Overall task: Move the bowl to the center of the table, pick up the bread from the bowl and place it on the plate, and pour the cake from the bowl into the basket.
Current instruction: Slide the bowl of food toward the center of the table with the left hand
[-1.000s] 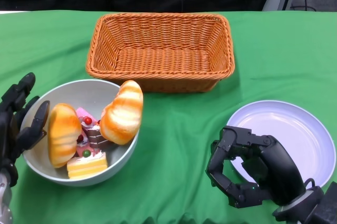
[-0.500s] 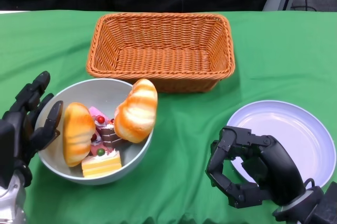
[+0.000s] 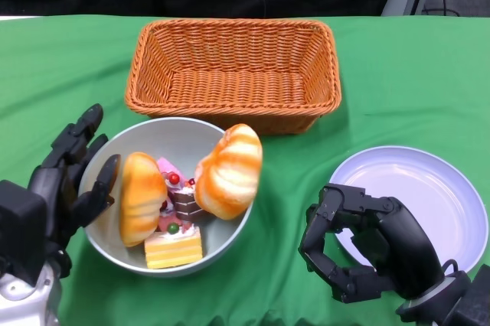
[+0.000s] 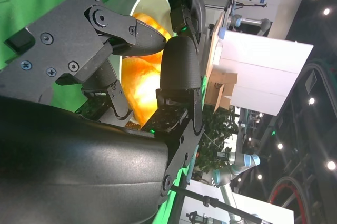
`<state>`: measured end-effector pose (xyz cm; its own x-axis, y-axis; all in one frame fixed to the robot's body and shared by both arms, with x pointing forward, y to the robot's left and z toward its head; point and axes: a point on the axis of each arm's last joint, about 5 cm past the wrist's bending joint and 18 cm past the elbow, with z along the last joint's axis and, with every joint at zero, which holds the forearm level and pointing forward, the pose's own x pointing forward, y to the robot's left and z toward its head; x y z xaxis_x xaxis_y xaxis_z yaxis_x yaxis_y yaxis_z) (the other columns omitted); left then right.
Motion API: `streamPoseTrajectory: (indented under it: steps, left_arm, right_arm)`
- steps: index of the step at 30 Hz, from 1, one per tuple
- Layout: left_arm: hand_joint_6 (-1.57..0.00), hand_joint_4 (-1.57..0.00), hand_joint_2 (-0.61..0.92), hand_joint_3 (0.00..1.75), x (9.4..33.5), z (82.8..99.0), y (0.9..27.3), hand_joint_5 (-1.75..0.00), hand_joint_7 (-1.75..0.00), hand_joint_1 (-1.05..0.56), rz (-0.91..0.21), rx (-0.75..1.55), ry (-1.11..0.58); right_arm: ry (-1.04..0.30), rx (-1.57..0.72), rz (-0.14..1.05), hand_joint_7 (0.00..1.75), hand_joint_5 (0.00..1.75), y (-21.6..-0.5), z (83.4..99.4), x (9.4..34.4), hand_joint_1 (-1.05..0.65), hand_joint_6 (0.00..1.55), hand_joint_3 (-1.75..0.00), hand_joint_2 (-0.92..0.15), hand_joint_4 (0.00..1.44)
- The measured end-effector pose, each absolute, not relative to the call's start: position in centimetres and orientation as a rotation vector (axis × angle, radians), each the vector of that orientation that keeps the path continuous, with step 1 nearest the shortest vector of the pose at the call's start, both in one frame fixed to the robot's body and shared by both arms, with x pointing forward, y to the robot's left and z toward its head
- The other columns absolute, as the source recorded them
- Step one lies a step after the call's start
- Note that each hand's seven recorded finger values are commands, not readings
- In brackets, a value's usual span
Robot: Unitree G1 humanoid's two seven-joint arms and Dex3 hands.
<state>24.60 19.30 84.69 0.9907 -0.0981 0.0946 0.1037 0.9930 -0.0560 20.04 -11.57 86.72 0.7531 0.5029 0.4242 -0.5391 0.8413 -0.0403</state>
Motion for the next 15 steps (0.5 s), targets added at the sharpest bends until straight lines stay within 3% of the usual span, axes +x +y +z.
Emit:
streamPoseTrajectory:
  steps: [15]
  left_arm:
    - [-0.23, -0.21, 0.92, 0.55, 24.3, 85.1, 17.3, -0.01, -0.01, -0.74, -0.157, -0.087, -0.111]
  right_arm:
    - [-0.436, 0.081, 0.567, 1.37, 1.63, -11.4, 86.7, 20.0, -0.20, 0.83, -1.03, -0.46, 0.89]
